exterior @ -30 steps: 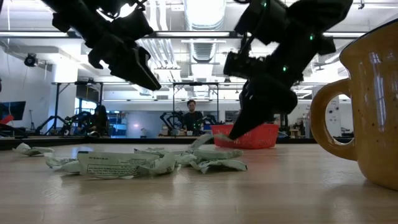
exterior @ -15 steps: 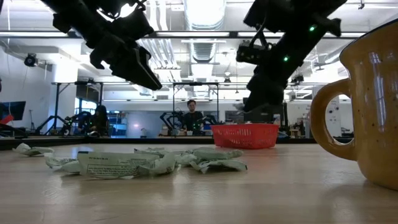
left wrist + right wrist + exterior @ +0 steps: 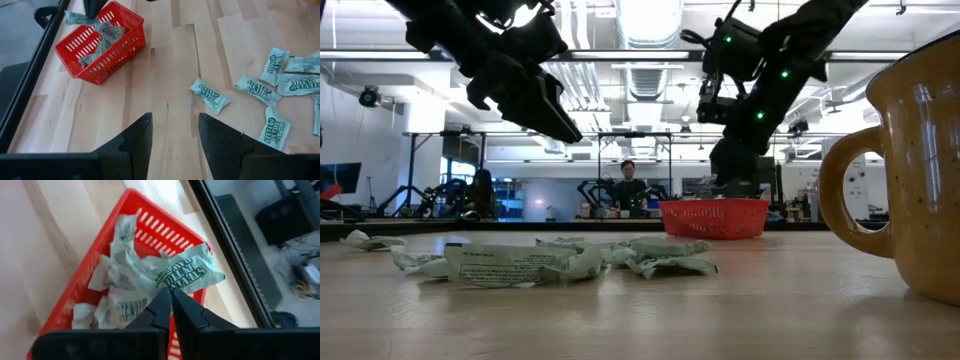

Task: Pick and place Stevia / Truvia into bins
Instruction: Put the stevia packet into the red basket

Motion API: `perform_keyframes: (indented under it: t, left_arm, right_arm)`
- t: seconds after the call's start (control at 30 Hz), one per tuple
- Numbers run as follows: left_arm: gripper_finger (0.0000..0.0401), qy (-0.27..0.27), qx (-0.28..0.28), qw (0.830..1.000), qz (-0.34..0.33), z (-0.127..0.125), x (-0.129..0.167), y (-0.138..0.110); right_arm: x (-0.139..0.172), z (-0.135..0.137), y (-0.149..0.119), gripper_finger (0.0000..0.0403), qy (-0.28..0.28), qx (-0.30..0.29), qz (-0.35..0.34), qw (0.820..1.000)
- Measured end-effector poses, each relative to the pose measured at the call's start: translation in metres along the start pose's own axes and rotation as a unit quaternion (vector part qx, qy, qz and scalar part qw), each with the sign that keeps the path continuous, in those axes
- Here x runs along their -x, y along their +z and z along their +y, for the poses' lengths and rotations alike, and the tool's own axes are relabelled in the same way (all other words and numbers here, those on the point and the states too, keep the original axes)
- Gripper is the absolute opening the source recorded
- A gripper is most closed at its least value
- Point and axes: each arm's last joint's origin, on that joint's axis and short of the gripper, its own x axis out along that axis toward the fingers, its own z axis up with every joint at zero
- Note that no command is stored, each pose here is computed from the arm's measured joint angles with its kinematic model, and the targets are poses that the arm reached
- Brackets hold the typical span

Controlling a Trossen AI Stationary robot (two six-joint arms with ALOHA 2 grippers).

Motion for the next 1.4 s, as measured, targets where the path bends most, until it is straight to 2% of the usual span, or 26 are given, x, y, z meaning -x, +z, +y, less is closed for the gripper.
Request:
perform_keyframes:
  t: [0.2, 0.43, 0.6, 0.73, 0.93, 1.1, 1.4]
  left_arm:
    - [0.0144, 0.0, 0.0, 1.0, 0.0, 0.0, 0.0, 0.0]
    - [0.0144, 0.003, 0.005, 1.0, -0.017, 0.0, -0.003, 0.002]
    - [0.0144, -0.02, -0.008, 1.0, -0.016, -0.005, -0.018, -0.002]
    - [0.0144, -0.064, -0.028, 0.998, 0.005, -0.013, -0.039, -0.01]
    - [0.0144, -0.115, -0.03, 0.993, 0.01, -0.024, -0.073, -0.013]
    - [0.0144, -0.12, -0.04, 0.992, 0.017, -0.028, -0.096, -0.012]
    - [0.014, -0.123, -0.037, 0.991, 0.045, -0.031, -0.126, -0.014]
  right_arm:
    - [-0.011, -0.014, 0.007, 0.0044, 0.052, -0.009, -0.024, 0.998]
    - [-0.011, -0.019, 0.007, 0.0101, 0.056, -0.044, -0.025, 0.997]
    - [0.002, -0.01, 0.011, 0.012, 0.174, -0.028, -0.049, 0.983]
    - [0.015, 0.0, 0.013, 0.0122, 0.242, -0.011, -0.064, 0.968]
    - [0.04, 0.021, 0.01, 0.0114, 0.279, 0.03, -0.071, 0.957]
    - [0.055, 0.039, 0.007, 0.0105, 0.3, 0.054, -0.076, 0.949]
    - [0.067, 0.059, -0.007, 0.0089, 0.322, 0.064, -0.058, 0.943]
